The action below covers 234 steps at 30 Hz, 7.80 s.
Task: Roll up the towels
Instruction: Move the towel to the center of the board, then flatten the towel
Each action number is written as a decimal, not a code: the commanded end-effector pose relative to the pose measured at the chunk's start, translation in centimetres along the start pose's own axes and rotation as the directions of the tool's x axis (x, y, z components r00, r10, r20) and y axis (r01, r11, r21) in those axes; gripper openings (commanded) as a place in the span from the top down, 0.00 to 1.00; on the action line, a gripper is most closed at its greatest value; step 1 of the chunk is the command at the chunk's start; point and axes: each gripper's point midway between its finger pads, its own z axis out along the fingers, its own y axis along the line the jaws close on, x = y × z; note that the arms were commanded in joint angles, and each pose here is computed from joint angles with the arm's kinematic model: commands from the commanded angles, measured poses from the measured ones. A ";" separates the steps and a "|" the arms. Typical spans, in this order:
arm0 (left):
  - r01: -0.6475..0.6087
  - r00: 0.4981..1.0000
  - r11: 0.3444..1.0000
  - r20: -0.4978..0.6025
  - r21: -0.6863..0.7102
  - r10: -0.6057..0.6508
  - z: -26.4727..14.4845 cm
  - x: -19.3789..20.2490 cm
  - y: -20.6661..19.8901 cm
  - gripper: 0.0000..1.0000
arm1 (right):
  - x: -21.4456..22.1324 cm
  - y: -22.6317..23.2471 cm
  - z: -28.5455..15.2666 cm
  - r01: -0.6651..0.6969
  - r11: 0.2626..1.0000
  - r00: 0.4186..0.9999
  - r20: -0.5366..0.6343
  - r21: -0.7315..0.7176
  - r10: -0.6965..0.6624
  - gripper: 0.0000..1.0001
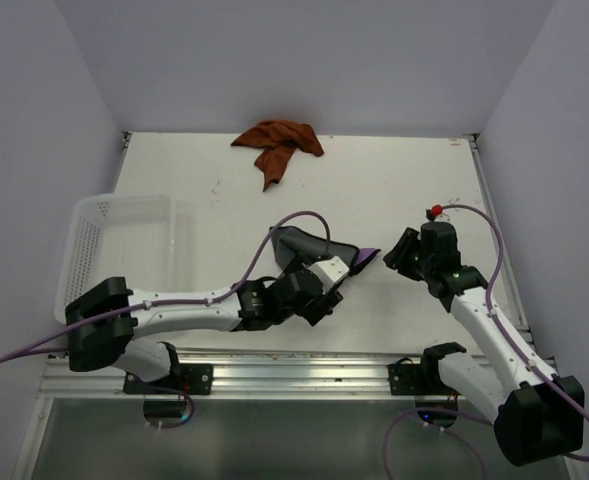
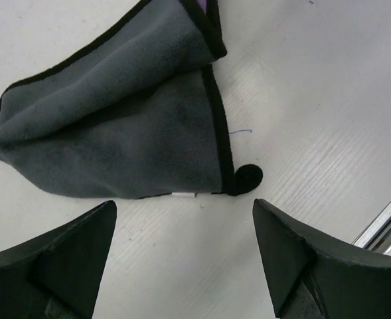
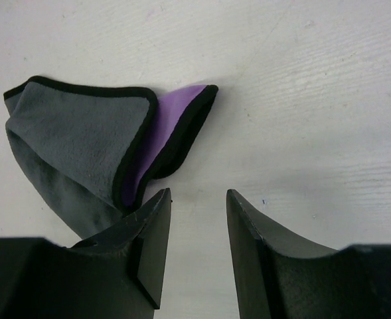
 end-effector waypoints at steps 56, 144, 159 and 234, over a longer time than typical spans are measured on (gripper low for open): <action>0.172 0.985 0.968 0.057 -0.184 -0.164 0.6 6.9 1.9 1.00 | 5.6 7.3 4.4 0.062 0.965 0.969 -0.216 -0.255 -0.119 0.50; 0.780 0.625 0.598 0.267 -0.184 -0.734 4.9 -0.5 22.7 0.20 | -7.1 9.5 12.4 0.444 0.886 0.889 -0.061 -0.135 -0.454 1.00; 0.728 0.672 0.587 0.200 -0.353 -0.713 11.3 1.8 27.2 0.39 | -7.1 6.6 15.1 0.419 0.907 0.897 -0.131 -0.049 -0.422 1.00; 0.502 0.850 0.602 0.227 -0.621 -0.475 6.9 1.7 27.0 1.00 | -6.7 9.1 11.1 0.491 0.864 0.861 -0.092 -0.109 -0.501 1.00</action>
